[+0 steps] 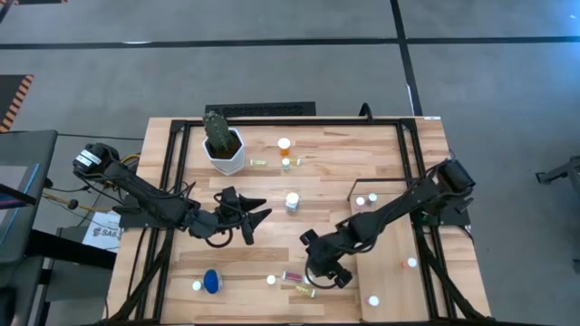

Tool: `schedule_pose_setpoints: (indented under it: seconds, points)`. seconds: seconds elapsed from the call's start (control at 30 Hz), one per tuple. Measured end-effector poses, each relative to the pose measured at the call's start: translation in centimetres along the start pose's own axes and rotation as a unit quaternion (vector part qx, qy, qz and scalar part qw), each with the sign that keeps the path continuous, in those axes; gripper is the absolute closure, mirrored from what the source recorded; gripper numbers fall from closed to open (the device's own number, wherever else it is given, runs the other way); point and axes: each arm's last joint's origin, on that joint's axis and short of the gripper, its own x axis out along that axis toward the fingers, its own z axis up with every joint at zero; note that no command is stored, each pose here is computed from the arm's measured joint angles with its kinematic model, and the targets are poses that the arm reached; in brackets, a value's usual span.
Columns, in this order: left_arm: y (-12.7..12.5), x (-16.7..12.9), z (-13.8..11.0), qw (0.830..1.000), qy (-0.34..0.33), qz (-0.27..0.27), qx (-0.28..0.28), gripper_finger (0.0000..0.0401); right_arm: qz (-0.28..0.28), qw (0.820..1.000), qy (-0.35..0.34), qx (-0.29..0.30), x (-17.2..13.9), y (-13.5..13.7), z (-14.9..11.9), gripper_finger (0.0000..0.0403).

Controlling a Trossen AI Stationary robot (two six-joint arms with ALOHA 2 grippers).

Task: Pick and place medicine bottles onto shelf by color
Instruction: Put the yellow pill bottle on the shelf

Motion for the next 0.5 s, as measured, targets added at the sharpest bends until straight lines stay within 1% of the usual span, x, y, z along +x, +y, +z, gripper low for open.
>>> schedule_pose_setpoints:
  seconds: [0.23, 0.5]
  points:
    - [-0.1, -0.1, -0.1, 1.0, 0.004, -0.001, 0.003, 0.0218, 0.008, 1.0, -0.028, -0.005, 0.0, 0.0, 0.5, 0.018]
    - [0.0, -0.1, -0.2, 1.0, 0.006, 0.0, 0.006, 0.0218, 0.012, 0.998, -0.058, -0.007, 0.0, 0.9, 1.3, 0.018]
